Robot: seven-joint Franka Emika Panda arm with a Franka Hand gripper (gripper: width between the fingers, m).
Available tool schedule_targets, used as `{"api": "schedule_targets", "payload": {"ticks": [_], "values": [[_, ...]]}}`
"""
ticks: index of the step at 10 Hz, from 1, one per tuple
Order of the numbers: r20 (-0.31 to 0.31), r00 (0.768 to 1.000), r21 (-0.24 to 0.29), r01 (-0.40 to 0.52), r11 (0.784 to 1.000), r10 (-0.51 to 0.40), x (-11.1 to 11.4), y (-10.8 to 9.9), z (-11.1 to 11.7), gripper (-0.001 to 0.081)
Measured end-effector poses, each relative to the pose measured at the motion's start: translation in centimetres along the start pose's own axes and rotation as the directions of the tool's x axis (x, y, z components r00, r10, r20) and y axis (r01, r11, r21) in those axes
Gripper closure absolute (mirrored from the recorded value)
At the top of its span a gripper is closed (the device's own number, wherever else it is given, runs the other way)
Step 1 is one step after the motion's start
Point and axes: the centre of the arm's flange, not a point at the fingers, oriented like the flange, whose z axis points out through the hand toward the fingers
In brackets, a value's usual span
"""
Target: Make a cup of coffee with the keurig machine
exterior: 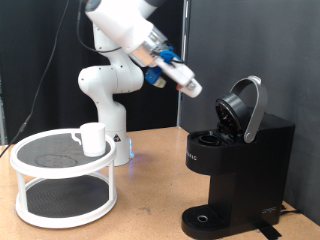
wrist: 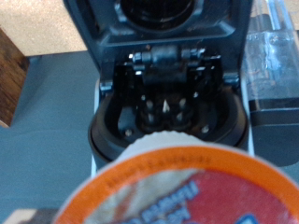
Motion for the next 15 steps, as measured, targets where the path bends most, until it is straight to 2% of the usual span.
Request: {"api": "schedule_targets", "payload": {"ticks": [2,3,7,12,15], "values": [[-0.020,1.000,-0.008,0.015,1.000,-0.016,-1.7,0.6,1.5,0.0433],[-0.020,1.000,-0.008,0.014,1.000,-0.014,-1.6,0.5,1.5,0.0433],[-0.030,0.999,0.018,-0.010,1.000,0.011,-0.5,-0.8,2.8,0.0433],[-0.079,0.997,0.040,-0.015,0.999,0.019,1.8,-1.8,5.1,0.0433],[-0.088,0.996,0.069,-0.023,0.997,0.029,2.6,-2.6,6.4,0.0433]]}}
